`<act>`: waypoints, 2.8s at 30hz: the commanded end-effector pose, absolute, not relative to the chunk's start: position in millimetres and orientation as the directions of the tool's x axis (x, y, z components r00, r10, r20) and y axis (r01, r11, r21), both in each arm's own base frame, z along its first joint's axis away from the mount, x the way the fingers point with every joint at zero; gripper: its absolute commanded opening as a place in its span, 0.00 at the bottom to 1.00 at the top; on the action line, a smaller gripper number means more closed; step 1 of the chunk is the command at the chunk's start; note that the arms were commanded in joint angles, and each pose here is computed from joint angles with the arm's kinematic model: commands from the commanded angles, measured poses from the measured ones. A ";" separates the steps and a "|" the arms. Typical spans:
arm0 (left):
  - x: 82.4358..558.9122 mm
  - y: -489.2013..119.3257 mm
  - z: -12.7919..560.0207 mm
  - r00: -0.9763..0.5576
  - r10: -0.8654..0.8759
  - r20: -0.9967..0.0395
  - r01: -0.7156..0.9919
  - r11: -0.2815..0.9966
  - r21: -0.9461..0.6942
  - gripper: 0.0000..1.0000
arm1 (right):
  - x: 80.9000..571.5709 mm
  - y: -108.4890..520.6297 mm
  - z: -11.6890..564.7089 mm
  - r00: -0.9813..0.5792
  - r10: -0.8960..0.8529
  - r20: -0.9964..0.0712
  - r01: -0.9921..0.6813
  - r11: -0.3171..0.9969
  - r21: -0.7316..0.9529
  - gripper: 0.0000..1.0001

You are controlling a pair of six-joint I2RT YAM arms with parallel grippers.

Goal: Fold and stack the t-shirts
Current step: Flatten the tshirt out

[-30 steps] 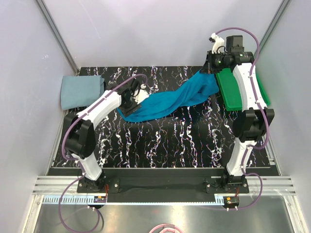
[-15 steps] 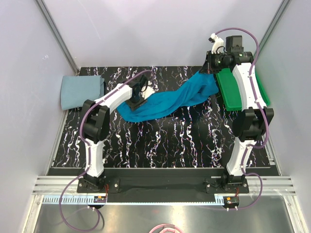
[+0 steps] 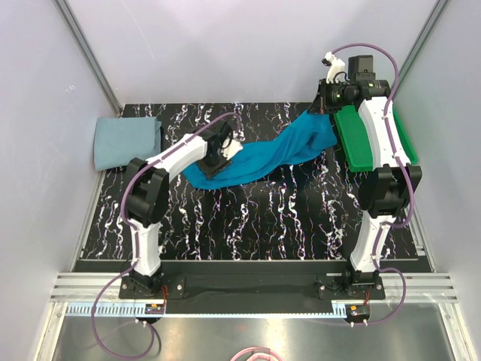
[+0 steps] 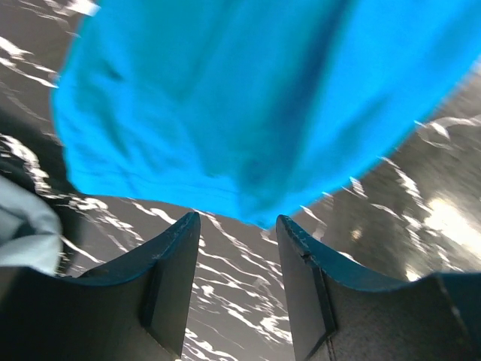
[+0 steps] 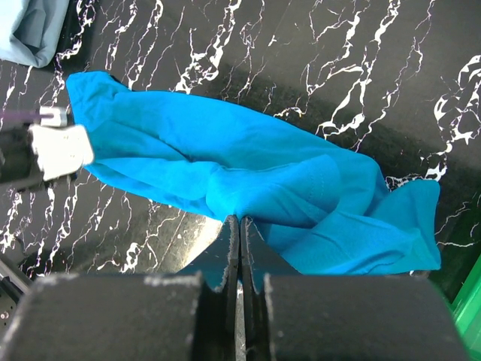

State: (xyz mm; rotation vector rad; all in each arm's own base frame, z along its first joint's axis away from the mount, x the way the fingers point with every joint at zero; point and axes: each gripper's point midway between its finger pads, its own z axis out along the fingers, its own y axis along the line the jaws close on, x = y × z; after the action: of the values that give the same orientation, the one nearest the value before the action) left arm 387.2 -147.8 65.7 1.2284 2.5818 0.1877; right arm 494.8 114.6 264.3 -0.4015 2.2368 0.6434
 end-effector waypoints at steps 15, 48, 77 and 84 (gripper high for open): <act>384.0 -171.5 65.6 -0.602 0.762 -0.239 0.738 0.645 0.196 0.49 | 500.0 116.8 285.1 -0.608 -0.084 -0.790 -0.494 0.818 0.294 0.00; 398.1 -147.2 49.8 -0.671 0.716 -0.193 0.704 0.697 0.137 0.18 | 503.3 115.3 286.1 -0.602 -0.082 -0.795 -0.491 0.822 0.287 0.00; 428.4 -122.2 157.9 -0.672 0.633 -0.385 0.609 0.768 0.199 0.00 | 366.5 166.9 192.6 -0.877 -0.230 -0.422 -0.458 0.662 0.593 0.00; 427.1 -121.9 179.6 -0.654 0.637 -0.408 0.614 0.762 0.207 0.00 | 329.3 176.6 186.3 -0.903 -0.224 -0.366 -0.415 0.672 0.613 0.49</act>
State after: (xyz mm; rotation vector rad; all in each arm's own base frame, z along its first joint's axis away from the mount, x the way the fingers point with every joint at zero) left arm 427.1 -123.6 134.0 0.9682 2.5883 0.0806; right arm 338.2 174.4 151.1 -0.4965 2.7218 1.0513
